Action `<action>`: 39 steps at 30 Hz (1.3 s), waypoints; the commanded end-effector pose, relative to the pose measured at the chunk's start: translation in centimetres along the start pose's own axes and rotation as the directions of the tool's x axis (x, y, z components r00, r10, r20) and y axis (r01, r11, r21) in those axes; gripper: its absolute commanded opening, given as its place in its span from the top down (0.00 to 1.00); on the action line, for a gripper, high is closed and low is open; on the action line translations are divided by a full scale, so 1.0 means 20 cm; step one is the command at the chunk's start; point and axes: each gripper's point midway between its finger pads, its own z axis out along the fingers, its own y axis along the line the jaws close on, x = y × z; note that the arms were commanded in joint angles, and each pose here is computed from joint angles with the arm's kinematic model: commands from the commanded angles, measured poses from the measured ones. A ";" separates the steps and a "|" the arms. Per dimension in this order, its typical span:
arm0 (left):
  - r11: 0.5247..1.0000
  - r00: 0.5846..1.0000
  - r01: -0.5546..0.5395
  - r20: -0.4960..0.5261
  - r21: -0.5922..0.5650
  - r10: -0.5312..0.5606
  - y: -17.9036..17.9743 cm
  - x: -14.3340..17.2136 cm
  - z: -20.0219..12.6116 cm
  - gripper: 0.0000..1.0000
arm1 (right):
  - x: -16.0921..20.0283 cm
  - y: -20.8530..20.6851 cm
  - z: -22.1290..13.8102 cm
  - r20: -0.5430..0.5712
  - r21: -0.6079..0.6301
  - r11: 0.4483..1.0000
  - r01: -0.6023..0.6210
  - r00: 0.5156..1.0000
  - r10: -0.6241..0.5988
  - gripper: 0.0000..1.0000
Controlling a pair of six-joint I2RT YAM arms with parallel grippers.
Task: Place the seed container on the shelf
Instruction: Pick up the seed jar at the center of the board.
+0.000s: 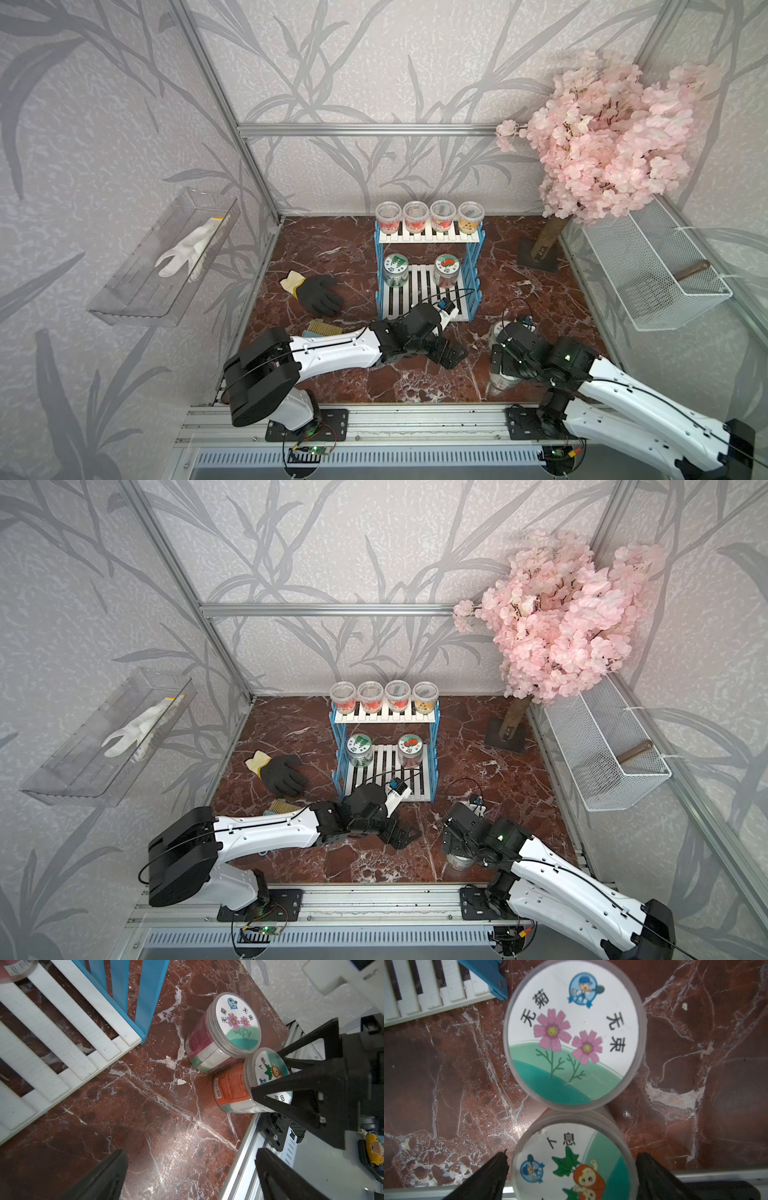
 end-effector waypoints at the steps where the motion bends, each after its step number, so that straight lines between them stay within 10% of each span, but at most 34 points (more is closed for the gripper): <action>1: 1.000 0.999 -0.019 0.046 -0.016 0.020 -0.02 -0.08 -0.03 0.00 | 0.02 -0.02 0.02 -0.006 0.017 1.000 -0.002 1.000 0.002 0.02; 14: 0.982 0.988 0.010 0.152 -0.186 0.019 0.12 -0.12 -0.18 0.00 | 0.02 0.13 -0.02 -0.025 -0.059 0.996 0.071 0.997 -0.073 0.12; 21: 0.843 0.941 0.218 0.336 -0.492 -0.047 0.47 -0.08 -0.48 0.00 | 0.03 0.42 -0.04 0.018 -0.140 0.969 0.203 0.979 -0.202 0.11; 31: 0.789 0.813 0.400 0.578 -0.466 -0.071 0.62 0.09 -0.91 0.00 | -0.02 0.87 -0.03 0.116 -0.213 0.942 0.257 0.965 -0.237 0.10; 39: 0.795 0.815 0.391 0.576 -0.464 -0.065 0.64 0.16 -0.99 0.00 | 0.02 1.02 0.05 0.133 -0.188 0.955 0.231 0.969 -0.208 0.06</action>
